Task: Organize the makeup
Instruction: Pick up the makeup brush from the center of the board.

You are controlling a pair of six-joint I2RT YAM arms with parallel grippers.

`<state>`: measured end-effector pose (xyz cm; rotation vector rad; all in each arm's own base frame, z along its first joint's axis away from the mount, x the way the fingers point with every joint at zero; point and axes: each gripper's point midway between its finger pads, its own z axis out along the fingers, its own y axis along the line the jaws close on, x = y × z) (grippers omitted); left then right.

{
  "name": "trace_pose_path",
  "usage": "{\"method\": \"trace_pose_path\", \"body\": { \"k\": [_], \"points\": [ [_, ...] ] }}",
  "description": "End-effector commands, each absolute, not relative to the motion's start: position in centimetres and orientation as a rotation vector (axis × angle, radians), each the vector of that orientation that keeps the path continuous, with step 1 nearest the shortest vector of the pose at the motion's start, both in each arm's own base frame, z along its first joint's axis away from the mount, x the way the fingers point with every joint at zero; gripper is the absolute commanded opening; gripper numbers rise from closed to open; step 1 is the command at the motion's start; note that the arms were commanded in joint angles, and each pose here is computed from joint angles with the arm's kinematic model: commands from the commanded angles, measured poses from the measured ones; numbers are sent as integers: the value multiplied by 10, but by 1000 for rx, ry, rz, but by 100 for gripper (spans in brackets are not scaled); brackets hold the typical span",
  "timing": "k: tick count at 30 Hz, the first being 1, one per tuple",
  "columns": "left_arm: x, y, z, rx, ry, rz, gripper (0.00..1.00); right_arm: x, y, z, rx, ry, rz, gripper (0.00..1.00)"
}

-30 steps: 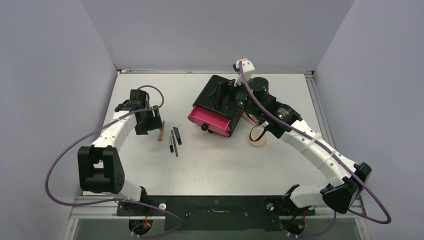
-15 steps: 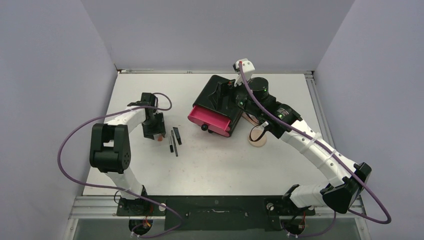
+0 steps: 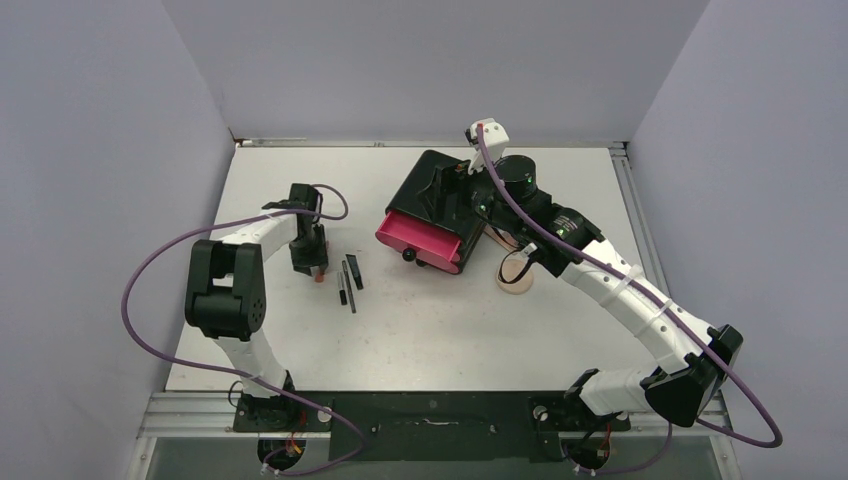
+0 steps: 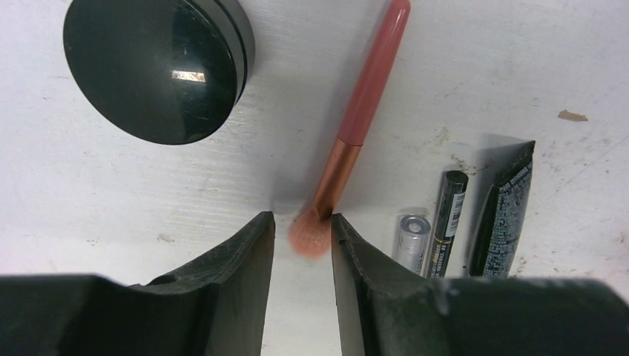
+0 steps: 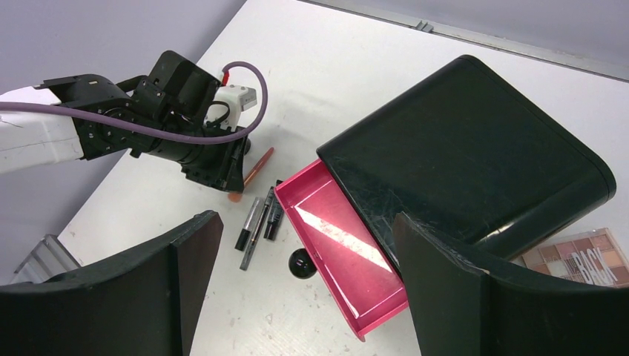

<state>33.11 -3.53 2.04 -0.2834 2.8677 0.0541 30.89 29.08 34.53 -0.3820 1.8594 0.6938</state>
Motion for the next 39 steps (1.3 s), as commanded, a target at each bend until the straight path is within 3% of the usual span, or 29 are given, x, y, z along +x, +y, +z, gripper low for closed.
{"method": "trace_pose_path", "body": {
  "k": [1, 10, 18, 39],
  "points": [
    [336, -37, 21, -246, 2851, 91, 29, 313, 292, 353, -370, 1839, 698, 82],
    [331, -43, 12, -196, 2894, 118, 21, 311, 290, 354, -361, 1845, 702, 82],
    [325, -38, 17, -207, 2893, 152, 1, 309, 292, 355, -363, 1845, 720, 82],
    [292, -58, 77, -171, 2691, -111, 0, 312, 300, 344, -312, 1876, 766, 83]
  ]
}}
